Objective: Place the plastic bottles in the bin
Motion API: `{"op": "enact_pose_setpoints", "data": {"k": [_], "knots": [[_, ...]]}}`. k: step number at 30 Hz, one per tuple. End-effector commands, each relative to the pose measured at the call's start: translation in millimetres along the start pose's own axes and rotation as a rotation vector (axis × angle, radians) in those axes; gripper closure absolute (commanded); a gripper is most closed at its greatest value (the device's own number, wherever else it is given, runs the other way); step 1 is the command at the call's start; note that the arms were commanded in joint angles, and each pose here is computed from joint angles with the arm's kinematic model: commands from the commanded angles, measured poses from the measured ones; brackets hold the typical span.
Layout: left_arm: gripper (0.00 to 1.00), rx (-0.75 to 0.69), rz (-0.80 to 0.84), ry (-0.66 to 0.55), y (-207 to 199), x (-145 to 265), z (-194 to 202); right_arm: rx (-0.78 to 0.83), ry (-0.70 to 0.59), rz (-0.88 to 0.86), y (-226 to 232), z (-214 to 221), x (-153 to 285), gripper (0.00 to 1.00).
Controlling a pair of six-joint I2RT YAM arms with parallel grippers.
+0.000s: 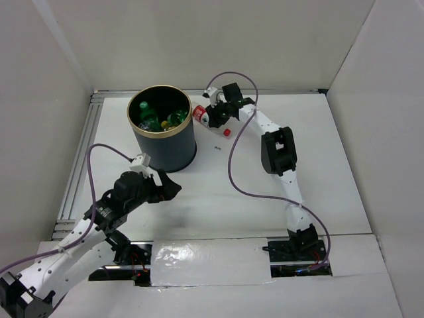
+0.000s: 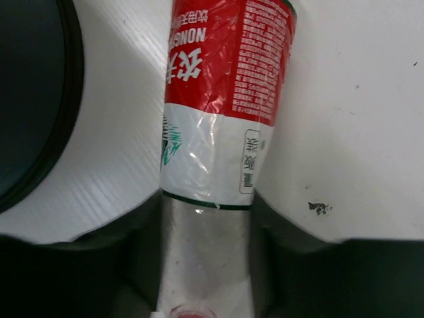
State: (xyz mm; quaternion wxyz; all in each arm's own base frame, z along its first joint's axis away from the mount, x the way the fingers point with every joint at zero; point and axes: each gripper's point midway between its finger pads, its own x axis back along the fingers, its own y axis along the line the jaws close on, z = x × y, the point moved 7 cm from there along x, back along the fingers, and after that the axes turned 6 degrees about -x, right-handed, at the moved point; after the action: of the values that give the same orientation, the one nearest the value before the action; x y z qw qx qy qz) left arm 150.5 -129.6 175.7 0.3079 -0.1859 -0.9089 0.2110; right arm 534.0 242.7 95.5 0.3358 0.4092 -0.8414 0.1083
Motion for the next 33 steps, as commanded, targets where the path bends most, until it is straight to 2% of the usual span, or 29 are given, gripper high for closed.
{"op": "enact_pose_setpoints", "data": {"k": [1,3,6,9,10,12,17,22,25,28,31,32,33], "knots": [[0.00,0.012,0.053,-0.041,-9.3,-1.1,-7.7,0.011,-0.077,-0.020,-5.8,-25.2,35.7,0.66],[0.00,0.012,0.053,-0.041,-8.2,-2.4,-6.1,-0.018,-0.124,-0.026,-12.2,-38.3,60.4,0.71],[0.00,0.021,0.059,-0.030,-5.6,-5.7,0.1,-0.039,-0.301,-0.014,-12.9,-91.7,131.8,0.74],[0.00,0.020,0.067,-0.024,-5.0,-7.0,3.0,0.014,-0.438,-0.003,-2.8,-130.9,181.2,0.74],[0.00,0.020,0.067,-0.024,-5.0,-7.0,3.0,0.060,-0.520,0.007,6.3,-151.8,207.8,0.74],[0.00,0.020,0.083,-0.027,-6.1,-8.1,3.5,0.120,-0.593,-0.032,26.0,-173.5,228.6,0.74],[0.00,0.006,0.104,-0.026,-7.9,-8.9,5.4,0.265,-0.698,-0.179,91.7,-217.1,238.3,0.72],[0.00,0.016,0.112,-0.053,-7.9,-5.1,4.0,0.338,-0.742,-0.304,144.5,-233.8,210.0,0.72],[0.00,0.025,0.124,-0.068,-7.9,-0.9,4.3,0.351,-0.730,-0.365,175.8,-235.3,181.8,0.69],[0.00,0.025,0.136,-0.085,-9.0,3.5,2.5,0.319,-0.734,-0.413,197.3,-236.8,158.2,0.61],[0.00,0.025,0.139,-0.089,-8.5,7.0,3.0,0.294,-0.738,-0.418,207.9,-238.0,139.9,0.47],[0.00,0.025,0.139,-0.089,-8.5,7.0,3.0,0.290,-0.747,-0.400,206.6,-241.8,142.1,0.39],[0.00,0.025,0.137,-0.086,-7.8,8.4,3.9,0.289,-0.747,-0.400,213.2,-242.5,140.6,0.19]]}}
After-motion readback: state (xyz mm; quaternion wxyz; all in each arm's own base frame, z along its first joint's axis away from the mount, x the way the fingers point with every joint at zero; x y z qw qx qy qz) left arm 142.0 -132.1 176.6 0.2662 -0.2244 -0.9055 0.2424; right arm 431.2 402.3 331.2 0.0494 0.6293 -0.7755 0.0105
